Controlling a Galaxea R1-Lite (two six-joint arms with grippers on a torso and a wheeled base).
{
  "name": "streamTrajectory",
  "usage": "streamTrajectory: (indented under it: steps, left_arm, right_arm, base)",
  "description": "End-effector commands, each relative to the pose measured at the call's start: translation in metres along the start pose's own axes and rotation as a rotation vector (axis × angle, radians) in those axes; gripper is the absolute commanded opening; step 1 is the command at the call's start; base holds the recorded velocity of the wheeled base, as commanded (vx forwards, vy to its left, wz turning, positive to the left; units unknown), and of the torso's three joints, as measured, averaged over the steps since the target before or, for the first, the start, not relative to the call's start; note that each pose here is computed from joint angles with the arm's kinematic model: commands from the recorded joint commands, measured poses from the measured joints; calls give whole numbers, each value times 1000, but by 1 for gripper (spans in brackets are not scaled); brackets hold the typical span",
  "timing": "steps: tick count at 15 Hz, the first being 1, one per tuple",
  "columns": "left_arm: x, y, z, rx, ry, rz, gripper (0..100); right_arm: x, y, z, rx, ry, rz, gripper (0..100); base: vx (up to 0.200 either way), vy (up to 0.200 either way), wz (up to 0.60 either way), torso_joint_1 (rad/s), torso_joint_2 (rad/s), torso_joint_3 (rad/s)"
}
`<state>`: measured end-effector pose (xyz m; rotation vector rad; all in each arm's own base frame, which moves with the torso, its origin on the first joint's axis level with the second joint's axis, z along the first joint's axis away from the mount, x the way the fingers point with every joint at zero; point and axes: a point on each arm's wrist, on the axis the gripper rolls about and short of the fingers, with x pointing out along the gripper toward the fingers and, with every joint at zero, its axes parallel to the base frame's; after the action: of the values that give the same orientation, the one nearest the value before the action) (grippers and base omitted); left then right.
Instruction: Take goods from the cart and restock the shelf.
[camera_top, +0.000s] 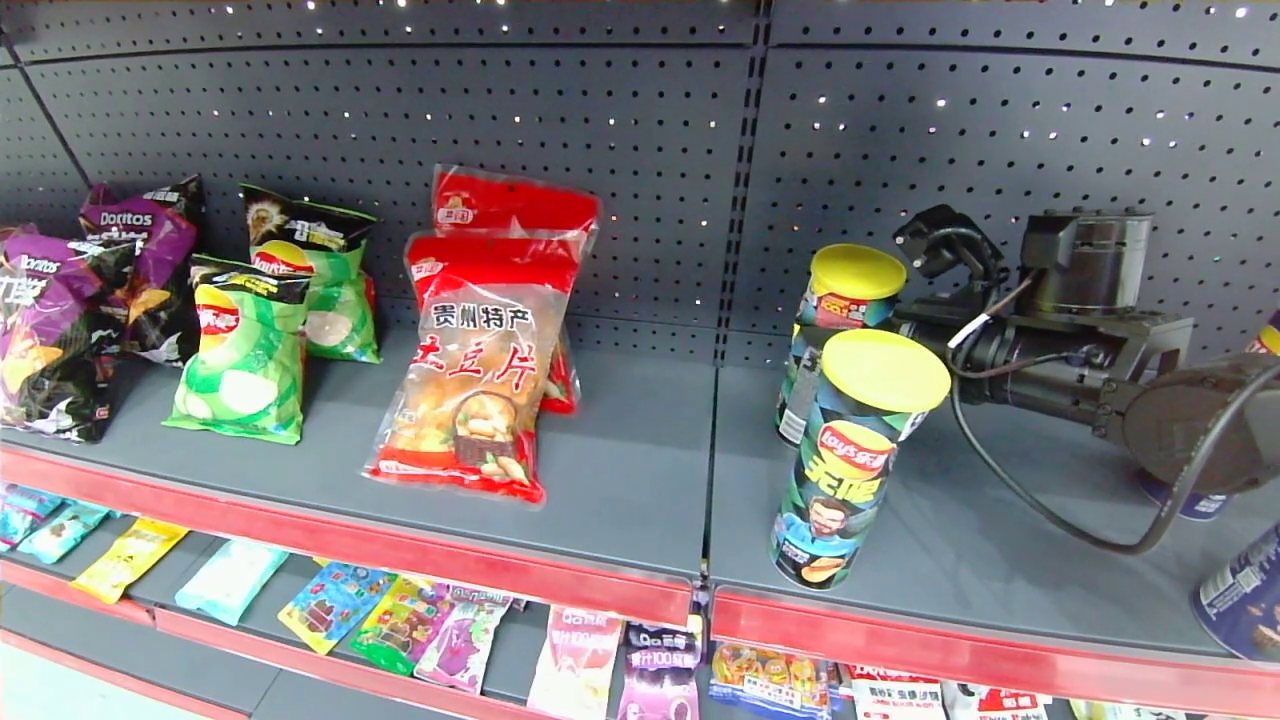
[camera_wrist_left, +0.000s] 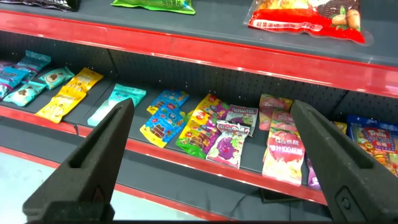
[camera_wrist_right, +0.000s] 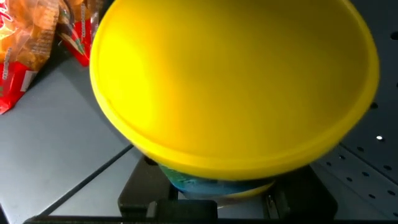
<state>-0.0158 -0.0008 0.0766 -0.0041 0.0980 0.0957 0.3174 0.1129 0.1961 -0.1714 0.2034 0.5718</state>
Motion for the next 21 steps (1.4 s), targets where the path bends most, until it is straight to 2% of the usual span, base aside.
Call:
streamTrajectory:
  steps: [1, 2, 11, 15, 21]
  left_arm:
    - [0, 0, 0, 0, 2, 1, 100]
    - [0, 0, 0, 0, 2, 1, 100]
    - [0, 0, 0, 0, 2, 1, 100]
    - [0, 0, 0, 0, 2, 1, 100]
    - [0, 0, 0, 0, 2, 1, 100]
  right_arm:
    - [1, 0, -2, 1, 9, 2, 0]
    - [1, 0, -4, 1, 14, 2, 100]
    - [-13, 1, -3, 5, -12, -16, 100]
    - [-43, -4, 2, 7, -40, -55, 100]
    - [-103, 8, -17, 12, -26, -94, 100]
  base:
    - [0, 0, 0, 0, 0, 0]
    - [0, 0, 0, 0, 0, 0]
    - [0, 0, 0, 0, 0, 0]
    - [0, 0, 0, 0, 0, 0]
    - [0, 0, 0, 0, 0, 0]
